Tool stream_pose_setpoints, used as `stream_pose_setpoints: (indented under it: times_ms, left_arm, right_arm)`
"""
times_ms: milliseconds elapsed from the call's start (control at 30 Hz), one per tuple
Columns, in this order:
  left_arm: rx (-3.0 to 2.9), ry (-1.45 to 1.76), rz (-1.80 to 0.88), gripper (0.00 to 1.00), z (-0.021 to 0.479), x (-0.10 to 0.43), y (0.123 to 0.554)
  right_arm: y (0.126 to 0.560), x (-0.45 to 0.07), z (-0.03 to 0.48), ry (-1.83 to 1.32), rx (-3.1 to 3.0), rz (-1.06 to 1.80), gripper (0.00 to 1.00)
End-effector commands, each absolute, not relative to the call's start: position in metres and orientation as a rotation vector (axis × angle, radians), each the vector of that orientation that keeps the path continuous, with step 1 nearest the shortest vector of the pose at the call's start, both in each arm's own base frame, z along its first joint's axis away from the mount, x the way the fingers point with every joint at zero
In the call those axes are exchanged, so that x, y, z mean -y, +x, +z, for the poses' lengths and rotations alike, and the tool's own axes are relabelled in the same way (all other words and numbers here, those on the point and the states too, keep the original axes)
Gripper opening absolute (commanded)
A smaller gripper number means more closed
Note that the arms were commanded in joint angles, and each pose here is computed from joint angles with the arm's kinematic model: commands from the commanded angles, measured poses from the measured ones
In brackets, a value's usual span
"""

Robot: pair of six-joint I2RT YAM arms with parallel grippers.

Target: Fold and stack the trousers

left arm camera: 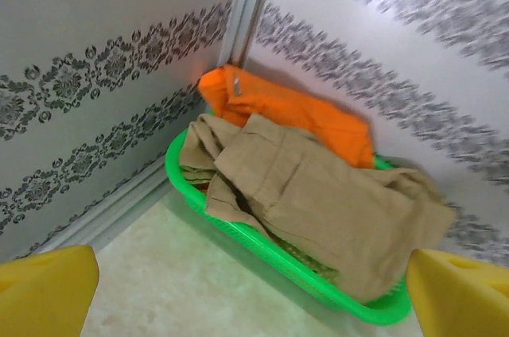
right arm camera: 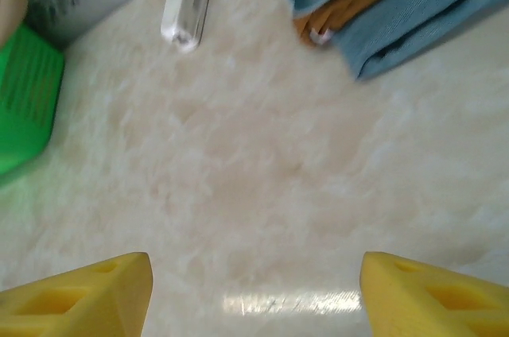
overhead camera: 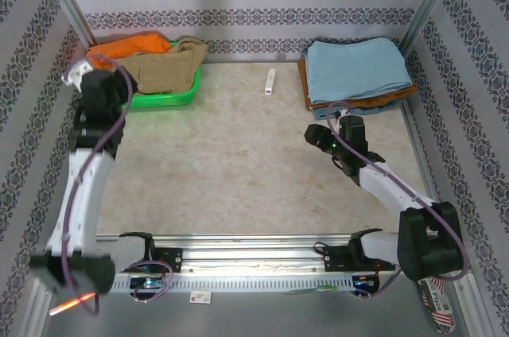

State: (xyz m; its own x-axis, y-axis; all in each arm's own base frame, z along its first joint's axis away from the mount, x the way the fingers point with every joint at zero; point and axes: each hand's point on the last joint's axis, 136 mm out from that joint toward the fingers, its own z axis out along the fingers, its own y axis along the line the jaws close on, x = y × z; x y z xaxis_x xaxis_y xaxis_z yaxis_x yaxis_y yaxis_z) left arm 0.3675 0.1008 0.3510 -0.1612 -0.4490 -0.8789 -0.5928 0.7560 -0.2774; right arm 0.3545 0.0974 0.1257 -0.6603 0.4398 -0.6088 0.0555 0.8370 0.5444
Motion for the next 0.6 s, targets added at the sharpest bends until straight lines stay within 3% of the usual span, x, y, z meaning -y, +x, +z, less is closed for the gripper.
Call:
stream_pose_setpoints:
  times_ms: [0, 400, 567]
  left_arm:
    - [-2.075, -0.983, 0.167, 0.99, 0.283, -0.123, 0.377]
    - [-2.317, -0.885, -0.028, 0.99, 0.211, -0.136, 0.503]
    - [-2.279, -1.002, -0.188, 0.84, 0.191, -0.151, 0.530]
  right_arm:
    - [0.358, -0.103, 0.131, 0.311, -2.206, 0.648, 0.74]
    - [0.361, -0.115, 0.121, 0.258, -2.243, 0.674, 0.79]
    - [0.360, -0.124, 0.122, 0.234, -2.251, 0.696, 0.78]
